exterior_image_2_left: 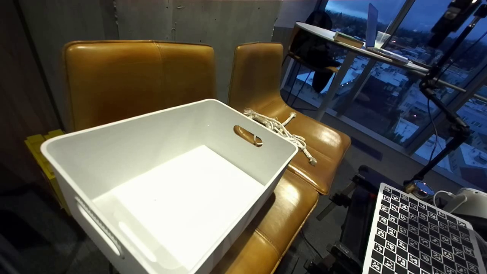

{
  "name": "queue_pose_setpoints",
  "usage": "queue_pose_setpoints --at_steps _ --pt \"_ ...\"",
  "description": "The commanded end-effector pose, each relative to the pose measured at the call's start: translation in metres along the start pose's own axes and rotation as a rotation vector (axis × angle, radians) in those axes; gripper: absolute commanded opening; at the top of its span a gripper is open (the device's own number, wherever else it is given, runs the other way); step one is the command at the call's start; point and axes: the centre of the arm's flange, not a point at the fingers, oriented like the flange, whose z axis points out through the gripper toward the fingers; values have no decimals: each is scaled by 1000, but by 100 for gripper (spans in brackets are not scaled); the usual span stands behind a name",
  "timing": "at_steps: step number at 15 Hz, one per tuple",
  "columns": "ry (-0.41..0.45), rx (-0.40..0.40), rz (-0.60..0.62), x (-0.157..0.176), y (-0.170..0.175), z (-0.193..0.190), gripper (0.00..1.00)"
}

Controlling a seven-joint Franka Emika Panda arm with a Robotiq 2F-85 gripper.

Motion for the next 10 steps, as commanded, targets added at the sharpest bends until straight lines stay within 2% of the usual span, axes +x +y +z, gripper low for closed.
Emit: queue_pose_setpoints --at_steps 1,7,10 --pt "-31 15 -87 62 12 24 100" --pt "-198 -45 -395 113 29 66 100" --pt "-259 -90 -532 123 28 91 100"
